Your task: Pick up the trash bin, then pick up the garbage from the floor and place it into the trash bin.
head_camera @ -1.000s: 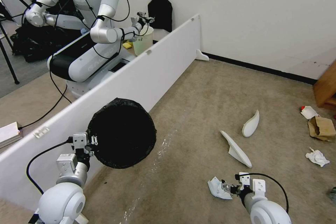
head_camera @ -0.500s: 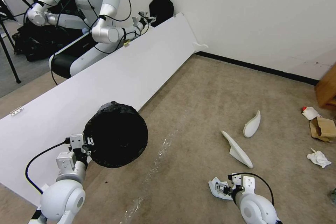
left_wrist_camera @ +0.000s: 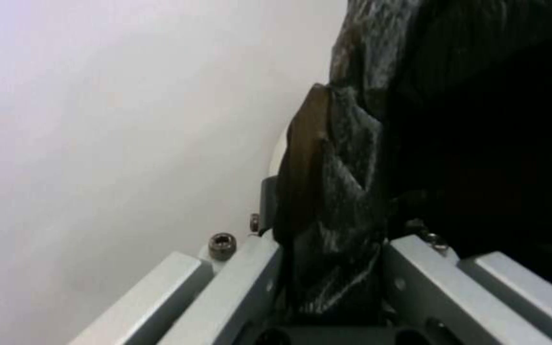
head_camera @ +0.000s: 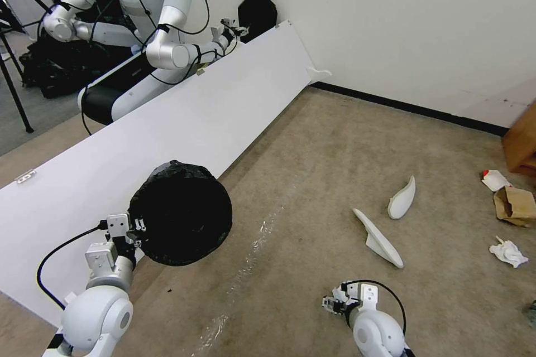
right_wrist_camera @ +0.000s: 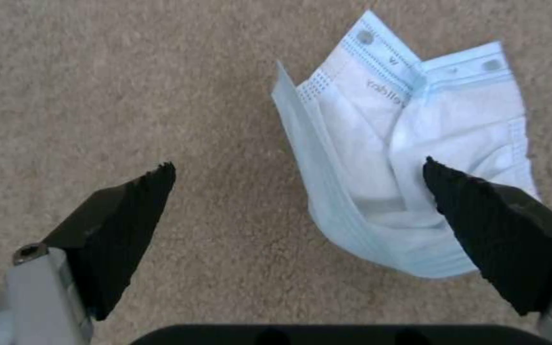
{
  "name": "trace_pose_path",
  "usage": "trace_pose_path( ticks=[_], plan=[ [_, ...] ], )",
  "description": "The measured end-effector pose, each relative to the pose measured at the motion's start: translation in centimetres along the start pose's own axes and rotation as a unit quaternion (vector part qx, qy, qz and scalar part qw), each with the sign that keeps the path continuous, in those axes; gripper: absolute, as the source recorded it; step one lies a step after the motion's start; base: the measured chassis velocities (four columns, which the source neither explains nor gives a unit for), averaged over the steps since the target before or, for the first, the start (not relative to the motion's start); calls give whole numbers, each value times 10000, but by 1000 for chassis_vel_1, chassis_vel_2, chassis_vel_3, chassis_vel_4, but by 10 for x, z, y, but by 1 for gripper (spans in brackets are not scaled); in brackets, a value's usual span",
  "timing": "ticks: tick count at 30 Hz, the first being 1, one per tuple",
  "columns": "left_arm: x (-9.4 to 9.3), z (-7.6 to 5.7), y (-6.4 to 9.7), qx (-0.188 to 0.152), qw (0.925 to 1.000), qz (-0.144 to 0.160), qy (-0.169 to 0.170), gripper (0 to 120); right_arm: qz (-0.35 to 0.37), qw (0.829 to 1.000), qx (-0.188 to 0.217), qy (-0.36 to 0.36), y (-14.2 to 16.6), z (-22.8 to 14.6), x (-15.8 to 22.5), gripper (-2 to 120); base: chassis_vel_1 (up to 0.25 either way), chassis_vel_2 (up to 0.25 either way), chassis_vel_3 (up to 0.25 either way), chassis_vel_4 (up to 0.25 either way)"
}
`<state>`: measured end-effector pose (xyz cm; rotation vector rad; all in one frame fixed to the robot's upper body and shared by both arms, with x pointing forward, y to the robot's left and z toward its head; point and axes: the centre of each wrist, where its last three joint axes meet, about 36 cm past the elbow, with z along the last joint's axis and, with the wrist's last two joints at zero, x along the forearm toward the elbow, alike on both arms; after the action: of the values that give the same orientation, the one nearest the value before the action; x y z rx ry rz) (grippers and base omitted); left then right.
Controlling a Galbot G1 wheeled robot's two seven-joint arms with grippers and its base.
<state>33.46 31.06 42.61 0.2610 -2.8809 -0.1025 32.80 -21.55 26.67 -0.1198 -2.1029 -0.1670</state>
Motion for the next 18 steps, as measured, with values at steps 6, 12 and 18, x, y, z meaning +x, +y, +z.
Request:
trace_pose_path(
  ticks=[6, 12, 18],
  plan=[
    [0, 0, 1, -2, 10000, -7, 1, 0, 63, 9999, 71, -80, -4, 5, -6, 98, 0, 0, 0, 0],
    [0, 0, 0, 3, 10000, -11, 4, 0, 149, 9997, 116, -168, -13, 6, -9, 98, 0, 0, 0, 0],
    [0, 1, 0, 5, 10000, -14, 6, 0, 226, 9994, 198, -142, -18, 11, -18, 98, 0, 0, 0, 0]
  ],
)
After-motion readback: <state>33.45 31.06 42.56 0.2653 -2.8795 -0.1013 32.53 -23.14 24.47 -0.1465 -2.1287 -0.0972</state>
